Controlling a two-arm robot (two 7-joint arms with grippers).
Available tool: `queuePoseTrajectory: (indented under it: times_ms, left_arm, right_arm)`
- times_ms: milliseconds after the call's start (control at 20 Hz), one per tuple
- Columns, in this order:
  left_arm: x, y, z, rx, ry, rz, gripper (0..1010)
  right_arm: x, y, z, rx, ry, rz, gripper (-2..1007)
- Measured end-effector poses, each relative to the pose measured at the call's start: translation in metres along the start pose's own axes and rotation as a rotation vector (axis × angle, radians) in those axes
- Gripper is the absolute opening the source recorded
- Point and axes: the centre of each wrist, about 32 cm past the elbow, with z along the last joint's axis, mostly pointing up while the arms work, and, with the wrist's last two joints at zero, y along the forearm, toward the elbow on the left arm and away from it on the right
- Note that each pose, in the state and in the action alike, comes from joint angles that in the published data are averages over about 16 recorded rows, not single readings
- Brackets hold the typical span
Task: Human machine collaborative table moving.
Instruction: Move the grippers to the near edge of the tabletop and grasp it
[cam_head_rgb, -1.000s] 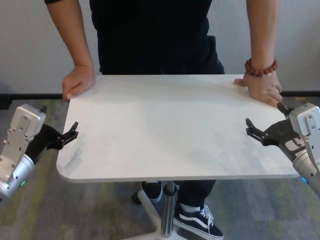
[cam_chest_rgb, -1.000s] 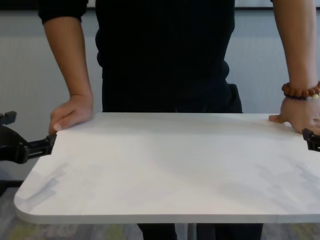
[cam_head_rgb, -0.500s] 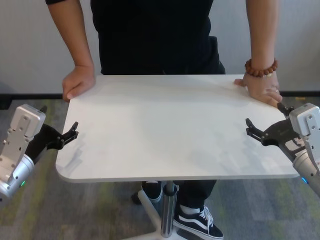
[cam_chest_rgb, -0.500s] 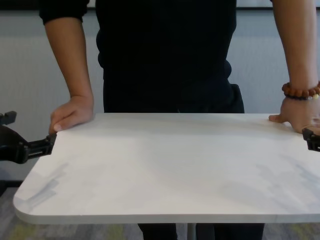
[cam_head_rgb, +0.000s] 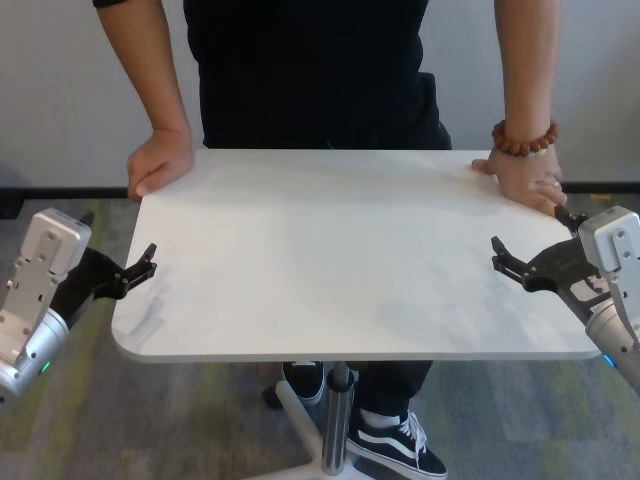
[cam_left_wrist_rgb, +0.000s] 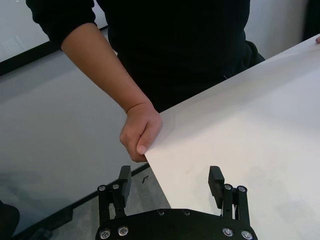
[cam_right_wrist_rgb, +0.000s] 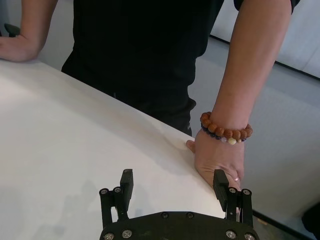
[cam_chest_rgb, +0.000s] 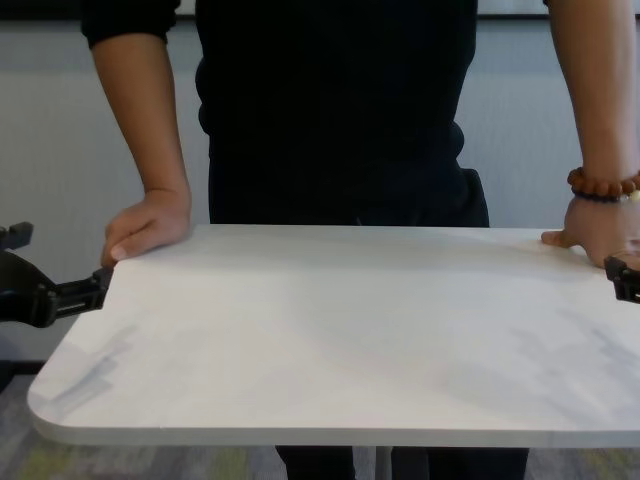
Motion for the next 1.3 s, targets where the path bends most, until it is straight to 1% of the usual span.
queuePoseTrajectory:
  times_ms: [650,800,950,1050,1200,1300]
  left_arm:
    - [0.0000,0.000,0.0000,0.000,0.000,0.000,1002]
    - [0.0000,0.000,0.0002,-0.002,-0.006,0.001,1001]
    - [-0.0001,0.003,0.0012,-0.009,-0.028,0.003,1001]
    - [0.0001,0.006,0.0018,-0.014,-0.046,0.003,1002]
    - [0.0007,0.014,0.0025,-0.023,-0.082,0.002,1002]
    - [0.0013,0.022,0.0030,-0.030,-0.111,0.000,1002]
  right_arm:
    - [0.0000,0.0000,0.0000,0.000,0.000,0.000,1001]
    - [-0.0003,-0.0001,0.0001,0.000,-0.002,-0.001,1001]
    - [-0.0024,-0.0020,0.0009,-0.004,-0.014,-0.004,1001]
    - [-0.0048,-0.0047,0.0019,-0.008,-0.027,-0.006,1001]
    - [-0.0097,-0.0118,0.0040,-0.019,-0.048,-0.008,1001]
    - [-0.0141,-0.0190,0.0054,-0.029,-0.062,-0.009,1001]
